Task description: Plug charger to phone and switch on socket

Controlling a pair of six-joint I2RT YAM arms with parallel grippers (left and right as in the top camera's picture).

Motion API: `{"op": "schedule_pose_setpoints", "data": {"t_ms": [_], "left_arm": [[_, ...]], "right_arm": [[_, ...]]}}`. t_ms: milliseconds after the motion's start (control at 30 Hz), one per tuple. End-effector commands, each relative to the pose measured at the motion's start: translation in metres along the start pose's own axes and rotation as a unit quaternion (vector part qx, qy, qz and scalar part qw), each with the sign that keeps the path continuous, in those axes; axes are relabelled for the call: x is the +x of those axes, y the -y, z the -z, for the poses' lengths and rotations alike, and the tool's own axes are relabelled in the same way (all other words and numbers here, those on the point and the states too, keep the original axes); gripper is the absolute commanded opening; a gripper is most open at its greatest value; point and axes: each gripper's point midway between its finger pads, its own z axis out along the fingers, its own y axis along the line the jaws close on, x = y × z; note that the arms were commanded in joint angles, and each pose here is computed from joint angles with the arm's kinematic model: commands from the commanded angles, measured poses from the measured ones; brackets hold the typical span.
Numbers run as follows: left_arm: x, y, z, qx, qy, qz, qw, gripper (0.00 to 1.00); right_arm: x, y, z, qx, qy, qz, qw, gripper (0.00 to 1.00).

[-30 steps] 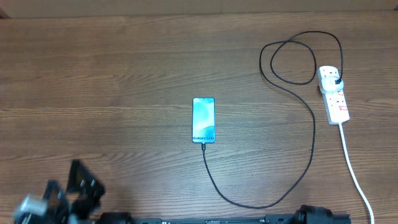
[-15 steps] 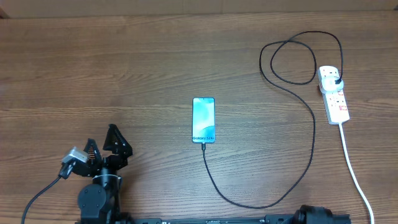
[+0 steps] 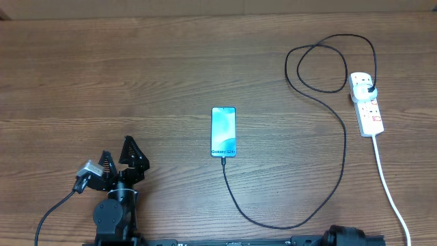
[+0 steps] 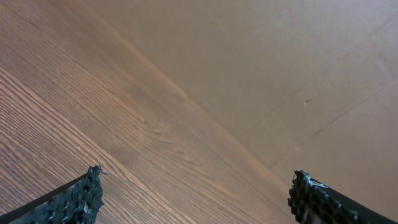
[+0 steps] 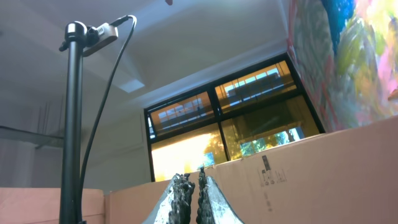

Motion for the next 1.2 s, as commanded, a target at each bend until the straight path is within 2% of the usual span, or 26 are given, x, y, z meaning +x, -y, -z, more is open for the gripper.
{"op": "schedule_pose_setpoints", "data": {"t_ms": [0, 167, 367, 600, 700, 800, 867, 1000, 1167], "left_arm": [[0.002, 0.001, 0.000, 0.004, -0.001, -0.031, 1.000, 1.00], [0.005, 0.003, 0.000, 0.011, -0.008, -0.085, 0.996, 1.00], [0.005, 0.002, 0.000, 0.010, -0.008, -0.087, 0.996, 1.00], [0.005, 0.003, 0.000, 0.011, -0.008, -0.111, 0.994, 1.00], [0.005, 0.002, 0.000, 0.011, -0.008, -0.111, 0.994, 1.00], [0.005, 0.002, 0.000, 0.011, -0.008, -0.130, 0.991, 1.00], [0.005, 0.002, 0.000, 0.011, -0.007, -0.185, 0.983, 0.99], [0.005, 0.003, 0.000, 0.013, -0.007, -0.247, 0.969, 1.00], [0.005, 0.003, 0.000, 0.013, -0.007, -0.256, 0.967, 1.00]], "right_arm": [[-0.003, -0.007, 0.017, -0.010, 0.015, 0.006, 1.000, 0.10], [-0.013, -0.004, 0.037, 0.009, 0.049, 0.009, 0.999, 0.11], [-0.019, -0.010, 0.065, 0.013, 0.076, 0.014, 0.997, 0.11], [-0.015, -0.011, 0.065, 0.022, 0.073, 0.020, 0.997, 0.13], [-0.014, -0.010, 0.065, 0.024, 0.072, 0.020, 0.997, 0.26], [-0.015, -0.009, 0.065, 0.027, 0.074, 0.019, 0.997, 0.34], [-0.015, -0.007, 0.065, 0.032, 0.075, 0.019, 0.997, 0.37], [-0.015, -0.007, 0.065, 0.033, 0.074, 0.018, 0.997, 0.41], [-0.014, -0.006, 0.065, 0.034, 0.074, 0.018, 0.997, 0.45]]}}
